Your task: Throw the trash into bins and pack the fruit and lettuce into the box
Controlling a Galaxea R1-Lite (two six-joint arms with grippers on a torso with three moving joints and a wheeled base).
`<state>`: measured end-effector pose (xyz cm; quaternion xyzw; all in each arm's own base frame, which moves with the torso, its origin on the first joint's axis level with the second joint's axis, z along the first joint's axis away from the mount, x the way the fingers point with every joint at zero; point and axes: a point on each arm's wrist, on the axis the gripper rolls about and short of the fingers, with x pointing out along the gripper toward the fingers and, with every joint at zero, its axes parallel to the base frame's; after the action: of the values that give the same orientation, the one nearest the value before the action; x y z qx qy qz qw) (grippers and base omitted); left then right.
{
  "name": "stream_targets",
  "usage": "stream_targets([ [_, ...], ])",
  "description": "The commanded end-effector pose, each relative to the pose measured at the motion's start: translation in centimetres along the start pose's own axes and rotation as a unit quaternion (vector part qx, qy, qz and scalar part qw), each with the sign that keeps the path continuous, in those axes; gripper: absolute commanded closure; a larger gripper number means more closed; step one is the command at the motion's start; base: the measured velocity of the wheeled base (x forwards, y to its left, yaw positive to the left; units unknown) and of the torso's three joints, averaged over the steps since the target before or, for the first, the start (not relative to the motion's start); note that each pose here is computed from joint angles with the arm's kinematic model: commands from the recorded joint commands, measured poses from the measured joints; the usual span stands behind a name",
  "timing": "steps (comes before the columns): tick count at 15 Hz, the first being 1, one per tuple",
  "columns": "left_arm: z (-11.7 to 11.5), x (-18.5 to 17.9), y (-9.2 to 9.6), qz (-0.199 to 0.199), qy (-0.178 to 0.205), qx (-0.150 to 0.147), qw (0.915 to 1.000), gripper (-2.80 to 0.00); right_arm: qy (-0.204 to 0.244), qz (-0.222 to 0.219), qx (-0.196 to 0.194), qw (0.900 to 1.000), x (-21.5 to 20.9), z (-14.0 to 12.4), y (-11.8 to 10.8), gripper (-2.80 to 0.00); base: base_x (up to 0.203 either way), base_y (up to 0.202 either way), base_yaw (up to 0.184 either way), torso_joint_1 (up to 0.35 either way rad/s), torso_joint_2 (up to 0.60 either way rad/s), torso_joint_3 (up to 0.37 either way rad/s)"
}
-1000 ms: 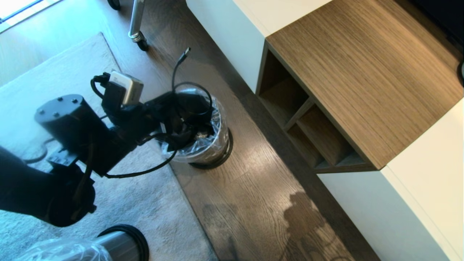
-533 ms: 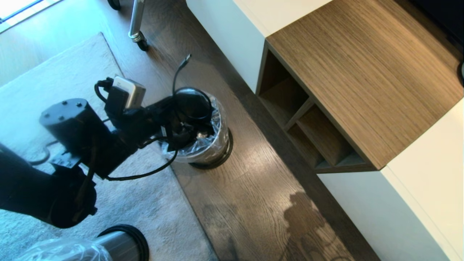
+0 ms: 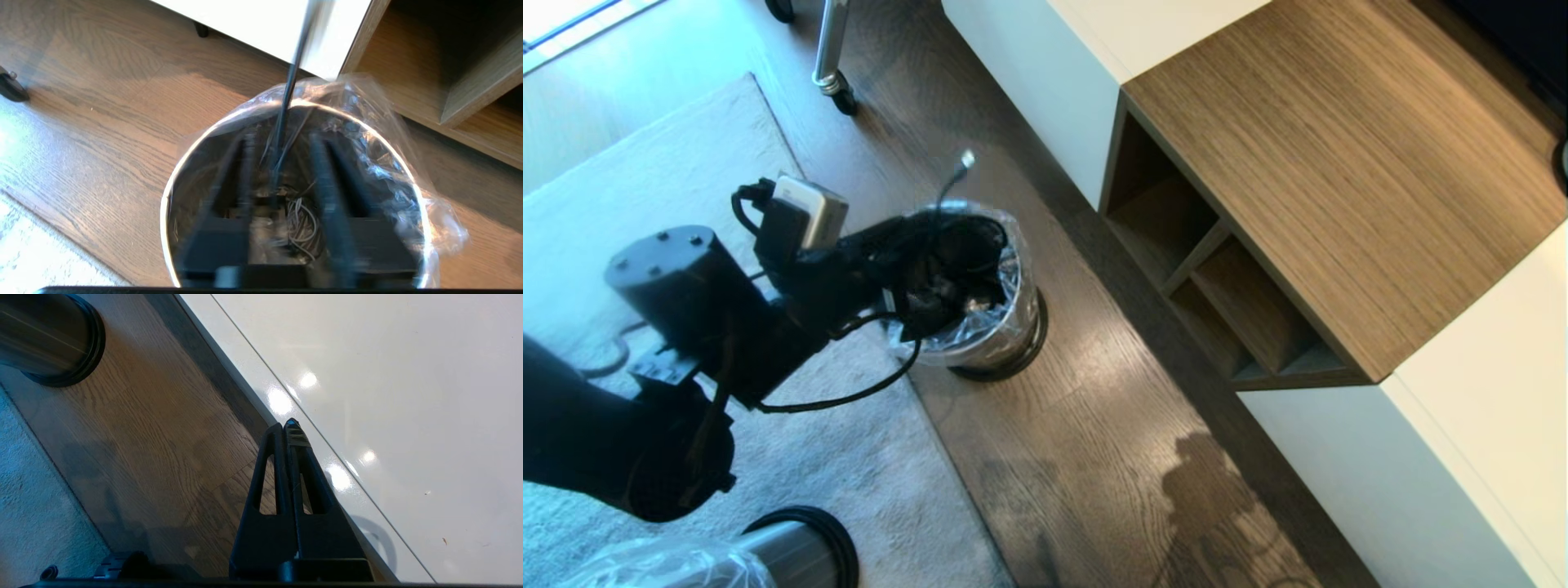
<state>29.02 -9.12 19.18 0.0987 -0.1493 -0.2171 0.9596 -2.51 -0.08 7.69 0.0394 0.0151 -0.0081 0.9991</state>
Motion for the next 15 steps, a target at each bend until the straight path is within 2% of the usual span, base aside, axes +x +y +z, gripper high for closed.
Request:
stream_targets([
  [1, 0.5, -0.6, 0.3, 0.005, -0.008, 0.003, 1.0, -2.8, 0.001, 0.0, 0.0, 1.0, 0.0, 0.0, 0.0, 0.0, 0.0, 0.0, 0.0, 0.0, 0.0, 0.0],
  [7, 1.6, -2.3, 0.3, 0.011, -0.021, 0.004, 0.9997, -2.8, 0.001, 0.0, 0.0, 1.0, 0.0, 0.0, 0.0, 0.0, 0.0, 0.0, 0.0, 0.0, 0.0, 0.0],
  [15, 5.7, -7.9, 0.1, 0.019, -0.048, 0.008, 0.9986, -2.8, 0.001, 0.0, 0.0, 1.0, 0.0, 0.0, 0.0, 0.0, 0.0, 0.0, 0.0, 0.0, 0.0, 0.0],
])
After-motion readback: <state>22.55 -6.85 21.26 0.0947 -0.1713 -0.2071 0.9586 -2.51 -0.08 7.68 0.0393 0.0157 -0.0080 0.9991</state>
